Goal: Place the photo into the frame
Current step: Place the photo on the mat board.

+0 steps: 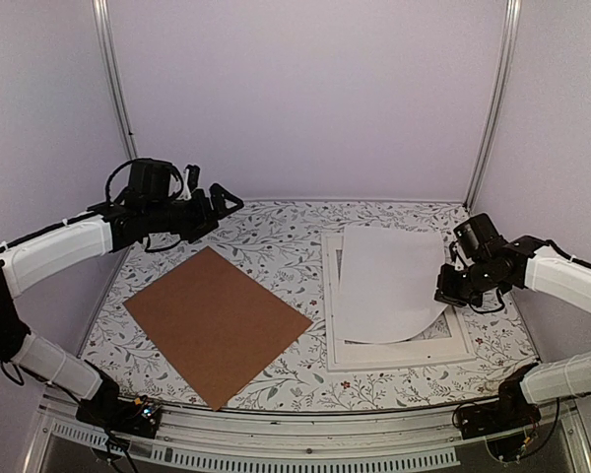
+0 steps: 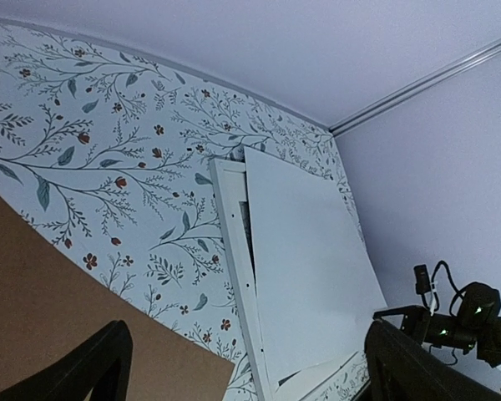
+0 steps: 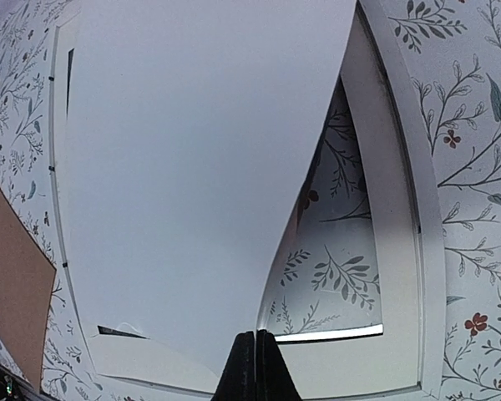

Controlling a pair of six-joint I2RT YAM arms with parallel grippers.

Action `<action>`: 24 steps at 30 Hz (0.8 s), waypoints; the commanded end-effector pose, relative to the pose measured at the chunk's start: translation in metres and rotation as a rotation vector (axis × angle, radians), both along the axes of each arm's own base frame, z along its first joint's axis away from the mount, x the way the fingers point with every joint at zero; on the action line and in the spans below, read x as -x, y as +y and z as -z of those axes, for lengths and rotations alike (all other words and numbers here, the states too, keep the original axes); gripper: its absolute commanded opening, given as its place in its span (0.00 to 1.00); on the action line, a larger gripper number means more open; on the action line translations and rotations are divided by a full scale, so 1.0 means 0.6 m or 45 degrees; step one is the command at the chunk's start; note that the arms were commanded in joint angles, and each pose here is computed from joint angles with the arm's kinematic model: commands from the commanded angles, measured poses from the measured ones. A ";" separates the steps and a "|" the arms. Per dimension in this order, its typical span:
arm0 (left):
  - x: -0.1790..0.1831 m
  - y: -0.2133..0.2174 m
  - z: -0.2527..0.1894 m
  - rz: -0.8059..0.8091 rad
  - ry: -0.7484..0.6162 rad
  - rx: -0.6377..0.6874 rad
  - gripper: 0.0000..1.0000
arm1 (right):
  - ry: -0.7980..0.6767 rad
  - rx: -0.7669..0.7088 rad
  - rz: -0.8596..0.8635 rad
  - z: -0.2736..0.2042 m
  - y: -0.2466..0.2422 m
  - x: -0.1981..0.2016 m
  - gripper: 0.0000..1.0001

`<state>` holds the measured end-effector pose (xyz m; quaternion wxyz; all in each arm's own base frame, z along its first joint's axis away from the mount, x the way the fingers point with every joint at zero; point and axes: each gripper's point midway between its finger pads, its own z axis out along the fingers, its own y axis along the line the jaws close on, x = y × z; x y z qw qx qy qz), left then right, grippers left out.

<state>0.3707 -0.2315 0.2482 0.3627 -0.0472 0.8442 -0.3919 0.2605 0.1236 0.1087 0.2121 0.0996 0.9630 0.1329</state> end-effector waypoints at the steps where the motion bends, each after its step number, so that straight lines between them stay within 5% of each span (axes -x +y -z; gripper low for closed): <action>1: 0.005 -0.014 0.027 0.042 0.018 -0.040 1.00 | 0.028 -0.031 -0.009 0.003 0.000 0.018 0.00; 24: 0.015 -0.055 0.072 0.122 0.077 -0.090 1.00 | -0.076 -0.064 -0.239 -0.087 0.026 -0.011 0.00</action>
